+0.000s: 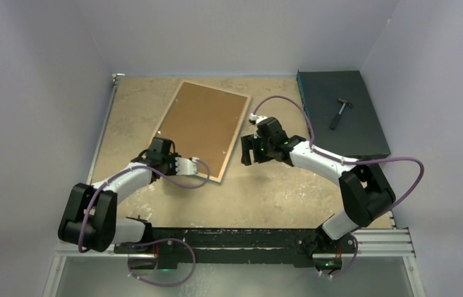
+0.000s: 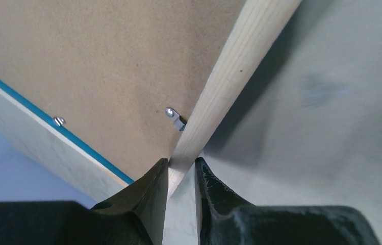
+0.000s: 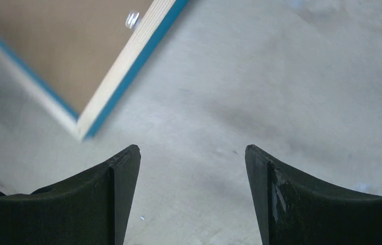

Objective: Put the photo into the frame

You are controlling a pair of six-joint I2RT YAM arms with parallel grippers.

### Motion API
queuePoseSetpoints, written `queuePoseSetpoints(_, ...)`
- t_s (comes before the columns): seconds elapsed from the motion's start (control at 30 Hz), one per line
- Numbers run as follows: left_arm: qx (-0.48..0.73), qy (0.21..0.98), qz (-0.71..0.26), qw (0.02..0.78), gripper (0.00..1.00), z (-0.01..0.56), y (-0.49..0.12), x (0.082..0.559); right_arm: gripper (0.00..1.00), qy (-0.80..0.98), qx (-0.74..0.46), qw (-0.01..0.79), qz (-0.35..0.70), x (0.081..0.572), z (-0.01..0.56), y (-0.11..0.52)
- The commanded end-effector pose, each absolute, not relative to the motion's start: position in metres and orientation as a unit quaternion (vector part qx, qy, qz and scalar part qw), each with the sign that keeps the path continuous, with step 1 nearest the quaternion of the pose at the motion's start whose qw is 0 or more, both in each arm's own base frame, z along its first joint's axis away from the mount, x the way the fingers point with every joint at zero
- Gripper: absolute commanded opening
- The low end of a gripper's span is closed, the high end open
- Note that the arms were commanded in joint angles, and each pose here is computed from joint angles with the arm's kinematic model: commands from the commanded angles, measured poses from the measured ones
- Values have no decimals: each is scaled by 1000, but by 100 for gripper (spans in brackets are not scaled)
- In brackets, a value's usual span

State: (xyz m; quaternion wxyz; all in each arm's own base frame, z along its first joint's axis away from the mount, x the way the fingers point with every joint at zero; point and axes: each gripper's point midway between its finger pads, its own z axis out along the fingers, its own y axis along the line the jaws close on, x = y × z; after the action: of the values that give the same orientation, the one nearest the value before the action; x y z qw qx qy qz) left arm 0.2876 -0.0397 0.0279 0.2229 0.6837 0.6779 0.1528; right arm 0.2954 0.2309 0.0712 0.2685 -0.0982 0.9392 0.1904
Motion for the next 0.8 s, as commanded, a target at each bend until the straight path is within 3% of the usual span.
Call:
queuePoseSetpoints(0.0,600,706,207,312,26,84,-13,362,79,858,-283,382,193,314,128,272)
queuePoseSetpoints(0.17,568,738,135,339,35,110,-20,366,88,768,-363,514,118,362,173,277)
queuePoseSetpoints(0.23,576,731,115,349,54,116,-27,352,89,760,-325,556,88,402,194,277)
queuePoseSetpoints(0.33,576,725,93,367,70,126,-35,330,90,763,-279,579,68,456,206,291)
queuePoseSetpoints(0.53,431,804,90,401,70,158,-15,346,87,778,-244,574,78,523,182,338)
queuePoseSetpoints(0.77,199,909,45,365,65,136,55,407,80,808,-213,540,106,525,125,348)
